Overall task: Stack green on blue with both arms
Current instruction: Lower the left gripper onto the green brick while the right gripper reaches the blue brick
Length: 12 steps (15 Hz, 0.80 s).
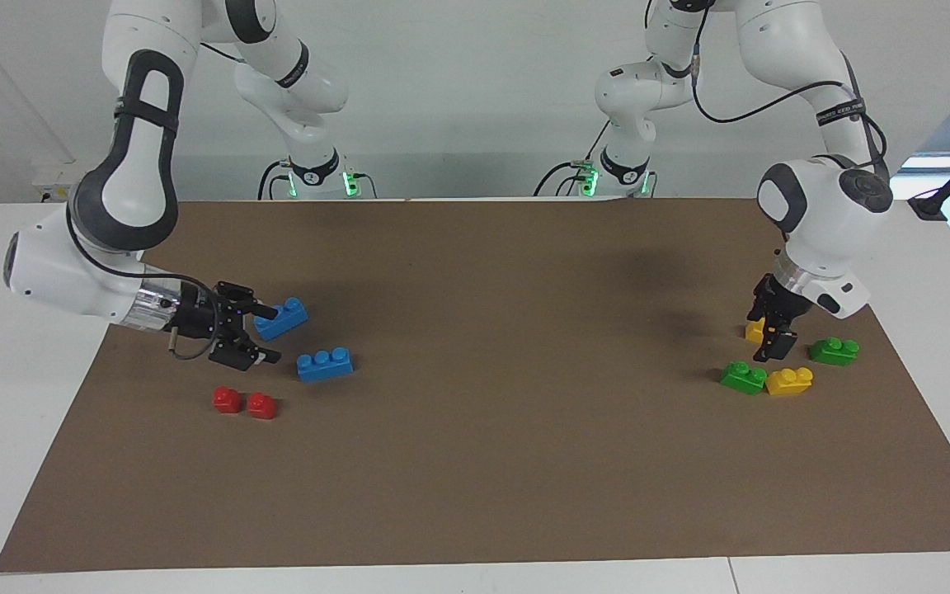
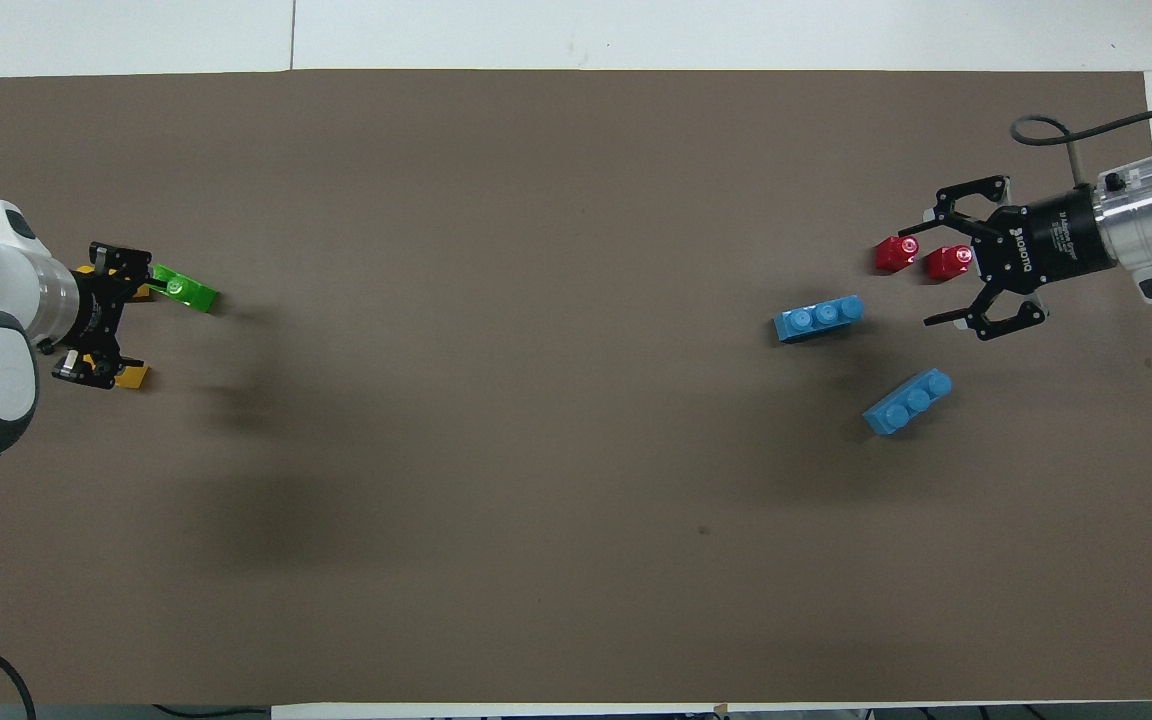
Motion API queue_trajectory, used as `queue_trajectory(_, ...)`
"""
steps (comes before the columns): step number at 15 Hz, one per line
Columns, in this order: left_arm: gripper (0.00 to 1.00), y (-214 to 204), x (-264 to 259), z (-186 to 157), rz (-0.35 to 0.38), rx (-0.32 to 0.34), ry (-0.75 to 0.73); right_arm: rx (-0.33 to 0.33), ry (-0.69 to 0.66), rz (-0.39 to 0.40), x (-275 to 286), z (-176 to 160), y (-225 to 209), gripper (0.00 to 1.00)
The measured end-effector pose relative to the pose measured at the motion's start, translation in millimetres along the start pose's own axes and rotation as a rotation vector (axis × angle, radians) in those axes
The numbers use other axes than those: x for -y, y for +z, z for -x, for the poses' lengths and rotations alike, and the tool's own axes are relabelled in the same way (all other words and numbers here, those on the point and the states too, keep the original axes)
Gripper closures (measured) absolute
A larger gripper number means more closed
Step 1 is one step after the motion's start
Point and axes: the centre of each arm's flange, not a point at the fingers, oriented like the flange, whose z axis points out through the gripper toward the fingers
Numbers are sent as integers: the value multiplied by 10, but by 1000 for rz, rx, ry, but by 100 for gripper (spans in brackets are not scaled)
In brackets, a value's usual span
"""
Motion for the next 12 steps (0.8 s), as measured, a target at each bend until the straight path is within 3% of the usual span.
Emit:
queue_trajectory(6, 0, 411, -198, -135, -29, 17, -1, 9, 35, 41, 97, 82, 256, 0)
queue_trajectory(12, 0, 602, -225, -193, -3, 9, -8, 10, 58, 73, 121, -156, 460, 0)
